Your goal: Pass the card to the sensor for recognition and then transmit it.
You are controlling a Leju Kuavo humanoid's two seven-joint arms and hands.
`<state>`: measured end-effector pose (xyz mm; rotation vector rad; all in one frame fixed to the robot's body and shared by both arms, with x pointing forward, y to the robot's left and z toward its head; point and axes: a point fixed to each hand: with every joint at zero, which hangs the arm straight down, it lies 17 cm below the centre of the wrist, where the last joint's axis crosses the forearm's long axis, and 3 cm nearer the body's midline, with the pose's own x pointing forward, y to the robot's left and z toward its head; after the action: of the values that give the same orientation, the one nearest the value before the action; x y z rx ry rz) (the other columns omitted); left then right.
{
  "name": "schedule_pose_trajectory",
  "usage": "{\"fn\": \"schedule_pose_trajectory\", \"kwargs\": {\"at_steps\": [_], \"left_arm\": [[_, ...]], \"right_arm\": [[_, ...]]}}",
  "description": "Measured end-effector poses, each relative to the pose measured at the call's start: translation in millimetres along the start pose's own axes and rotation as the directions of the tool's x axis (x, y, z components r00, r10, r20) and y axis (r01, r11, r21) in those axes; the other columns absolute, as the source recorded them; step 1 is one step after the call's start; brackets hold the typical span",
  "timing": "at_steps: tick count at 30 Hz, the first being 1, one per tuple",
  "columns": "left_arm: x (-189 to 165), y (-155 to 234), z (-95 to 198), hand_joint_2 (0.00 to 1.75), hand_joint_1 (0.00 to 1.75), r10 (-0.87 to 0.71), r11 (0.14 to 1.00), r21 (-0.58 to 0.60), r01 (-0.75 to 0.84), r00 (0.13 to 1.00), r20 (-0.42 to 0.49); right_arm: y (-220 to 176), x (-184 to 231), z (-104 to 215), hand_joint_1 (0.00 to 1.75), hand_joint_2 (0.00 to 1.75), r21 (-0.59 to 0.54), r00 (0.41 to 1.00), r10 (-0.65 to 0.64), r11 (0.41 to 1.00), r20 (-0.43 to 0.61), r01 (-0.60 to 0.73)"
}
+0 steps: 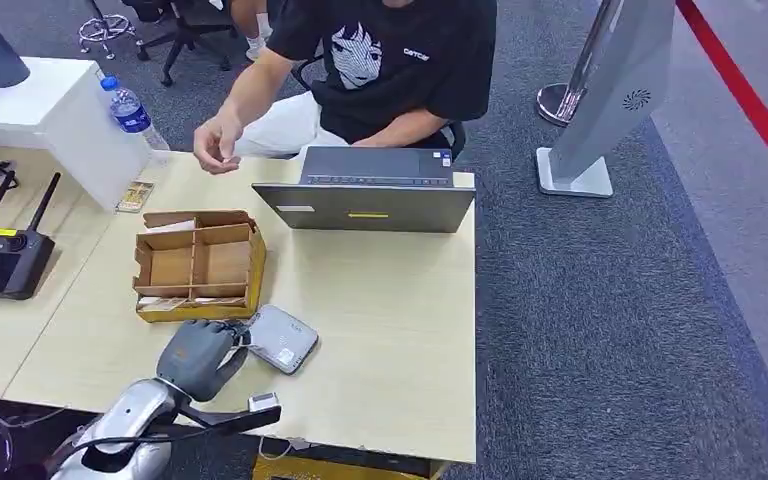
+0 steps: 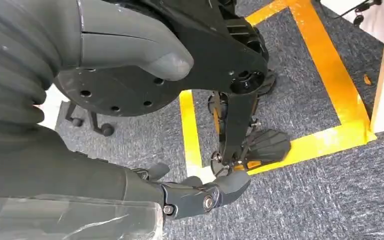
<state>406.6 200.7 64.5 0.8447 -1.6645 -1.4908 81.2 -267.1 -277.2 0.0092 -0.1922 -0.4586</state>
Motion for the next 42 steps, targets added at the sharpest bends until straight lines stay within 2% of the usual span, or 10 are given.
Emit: {"fn": "schedule_pose_trajectory", "kwargs": {"at_steps": [5, 11, 17, 20, 31, 32, 33, 38, 39, 42], "left_arm": [[8.5, 57.0, -7.2, 1.75, 1.75, -0.005, 0.985, 0.171, 0.004, 1.000, 0.010], [-2.2, 139.6, -7.3, 1.75, 1.75, -0.015, 0.936, 0.352, 0.018, 1.000, -0.013], [-10.3, 167.5, -2.8, 1.75, 1.75, -0.030, 0.908, 0.418, 0.043, 0.999, -0.037], [-30.8, 183.1, 1.4, 1.75, 1.75, -0.017, 0.894, 0.444, 0.054, 0.996, -0.087], [-68.5, 206.2, 9.1, 1.75, 1.75, 0.064, 0.873, 0.487, 0.008, 0.989, -0.132], [-69.9, 205.7, 9.2, 1.75, 0.28, 0.066, 0.874, 0.487, 0.008, 0.989, -0.134], [-71.1, 205.3, 9.4, 1.75, 0.09, 0.065, 0.874, 0.486, 0.009, 0.989, -0.135], [-70.2, 199.7, 8.1, 1.75, 0.09, 0.069, 0.878, 0.479, 0.001, 0.989, -0.129], [-70.2, 198.8, 7.9, 1.75, 0.00, 0.071, 0.878, 0.478, -0.001, 0.989, -0.129], [-69.9, 196.2, 7.3, 1.75, 0.00, 0.077, 0.880, 0.476, -0.006, 0.989, -0.129]], "right_arm": [[3.2, -2.6, 0.2, 0.00, 1.75, -0.001, 1.000, 0.003, 1.000, -0.002, -0.003], [6.2, -5.6, 0.6, 0.00, 1.75, -0.001, 1.000, 0.012, 1.000, -0.007, -0.012], [6.2, -6.0, 0.6, 0.00, 1.75, -0.003, 1.000, 0.011, 1.000, -0.010, -0.011], [6.6, -6.4, 0.6, 0.00, 1.75, -0.003, 1.000, 0.020, 1.000, -0.012, -0.020], [7.2, -6.5, 0.7, 0.00, 1.75, 0.000, 1.000, 0.017, 1.000, -0.013, -0.017], [7.3, -6.6, 0.8, 0.00, 1.75, 0.000, 1.000, 0.018, 1.000, -0.013, -0.018], [7.3, -6.6, 0.8, 0.00, 1.75, 0.000, 1.000, 0.017, 1.000, -0.013, -0.017], [7.7, -6.4, 0.8, 0.00, 1.75, 0.001, 1.000, 0.015, 1.000, -0.014, -0.015], [8.4, -6.0, 0.8, 0.00, 1.75, 0.001, 1.000, 0.012, 1.000, -0.013, -0.012], [8.6, -6.2, 0.8, 0.00, 1.75, 0.001, 1.000, 0.007, 1.000, -0.013, -0.007]]}}
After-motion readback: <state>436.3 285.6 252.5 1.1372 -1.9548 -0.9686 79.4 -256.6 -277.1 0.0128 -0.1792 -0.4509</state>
